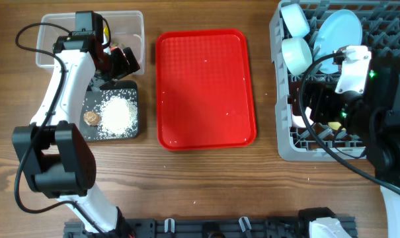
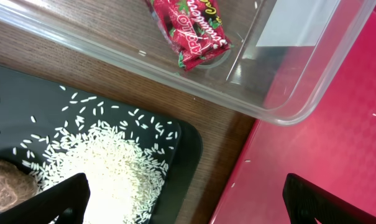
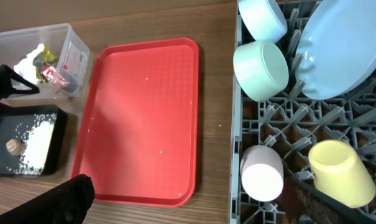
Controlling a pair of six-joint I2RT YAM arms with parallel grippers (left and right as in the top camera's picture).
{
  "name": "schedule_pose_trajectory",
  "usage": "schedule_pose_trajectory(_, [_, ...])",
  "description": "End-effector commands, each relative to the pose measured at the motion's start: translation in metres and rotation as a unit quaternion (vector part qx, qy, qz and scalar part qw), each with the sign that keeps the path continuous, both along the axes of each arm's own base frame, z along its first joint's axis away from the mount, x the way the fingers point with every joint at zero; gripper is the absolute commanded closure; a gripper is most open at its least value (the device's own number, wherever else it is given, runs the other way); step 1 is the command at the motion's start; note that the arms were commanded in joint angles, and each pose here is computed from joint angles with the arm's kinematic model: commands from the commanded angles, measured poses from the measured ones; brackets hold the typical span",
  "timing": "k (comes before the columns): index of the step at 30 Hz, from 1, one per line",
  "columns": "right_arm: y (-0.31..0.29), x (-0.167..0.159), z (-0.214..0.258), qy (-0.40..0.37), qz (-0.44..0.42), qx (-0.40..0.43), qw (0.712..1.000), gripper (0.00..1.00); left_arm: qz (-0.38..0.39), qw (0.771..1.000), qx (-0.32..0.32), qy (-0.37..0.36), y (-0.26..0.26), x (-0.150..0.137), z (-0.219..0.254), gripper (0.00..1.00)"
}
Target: Sort waste into correct bins and load items into the dishwasher rack
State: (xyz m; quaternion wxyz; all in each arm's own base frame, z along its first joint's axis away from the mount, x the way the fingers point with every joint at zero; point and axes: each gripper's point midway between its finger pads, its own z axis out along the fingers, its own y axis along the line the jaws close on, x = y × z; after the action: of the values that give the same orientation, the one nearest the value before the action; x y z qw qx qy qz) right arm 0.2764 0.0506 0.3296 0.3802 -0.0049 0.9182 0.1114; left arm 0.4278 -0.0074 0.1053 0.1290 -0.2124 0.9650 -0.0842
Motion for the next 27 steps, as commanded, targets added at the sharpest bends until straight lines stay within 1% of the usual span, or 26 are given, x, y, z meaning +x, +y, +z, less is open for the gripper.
schedule_pose_trajectory(1, [0.001,0.013,-0.002,-0.006,0.004,-0.007,1.000,0.00,0.001,1.000,0.006,0.010,0.003,-0.002,-0.008,0.00])
schedule_pose_trajectory(3, [-0.002,0.028,0.003,-0.040,0.003,-0.026,0.999,0.00,0.001,1.000,0.006,0.009,0.003,-0.002,-0.008,0.00])
schedule_pose_trajectory(4, [-0.001,0.036,0.009,-0.091,0.016,-0.038,0.995,0.00,0.001,1.000,0.006,0.009,0.003,-0.002,-0.008,0.00])
schedule_pose_trajectory(5, [-0.001,0.039,0.010,-0.147,0.013,-0.032,0.989,0.00,0.001,1.000,0.006,0.009,0.003,-0.002,-0.008,0.00])
schedule_pose_trajectory(8, [-0.003,0.023,-0.017,-0.231,0.002,-0.013,0.973,0.00,0.001,1.000,0.006,0.009,0.003,-0.002,-0.008,0.00])
schedule_pose_trajectory(10, [-0.005,0.003,-0.049,-0.278,-0.014,0.016,0.960,0.00,0.001,1.000,0.006,0.009,0.003,-0.002,-0.008,0.00])
schedule_pose_trajectory(12, [-0.007,-0.017,-0.096,-0.290,-0.039,0.067,0.954,0.00,0.001,1.000,0.006,0.009,0.003,-0.002,-0.008,0.00])
schedule_pose_trajectory(13, [-0.008,-0.021,-0.110,-0.289,-0.045,0.080,0.953,0.00,0.001,1.000,0.006,0.010,0.003,-0.002,-0.008,0.00])
schedule_pose_trajectory(14, [-0.008,-0.028,-0.138,-0.288,-0.048,0.085,0.953,0.00,0.001,1.000,0.006,0.009,0.003,-0.002,-0.008,0.00])
schedule_pose_trajectory(17, [-0.010,-0.033,-0.167,-0.292,-0.049,0.080,0.952,0.00,0.001,1.000,0.006,0.010,0.003,-0.002,-0.008,0.00])
schedule_pose_trajectory(18, [-0.011,-0.035,-0.171,-0.301,-0.046,0.072,0.950,0.00,0.001,1.000,0.006,0.010,0.003,-0.002,-0.008,0.00])
schedule_pose_trajectory(19, [-0.011,-0.035,-0.165,-0.318,-0.039,0.061,0.945,0.00,0.001,1.000,0.006,0.009,0.002,-0.002,-0.008,0.00])
schedule_pose_trajectory(22, [-0.011,-0.037,-0.158,-0.336,-0.034,0.054,0.940,0.00,0.001,1.000,0.006,0.010,0.003,-0.002,-0.008,0.00])
schedule_pose_trajectory(27, [-0.011,-0.037,-0.157,-0.338,-0.033,0.054,0.939,0.00,0.001,1.000,0.006,0.009,0.003,-0.002,-0.008,0.00])
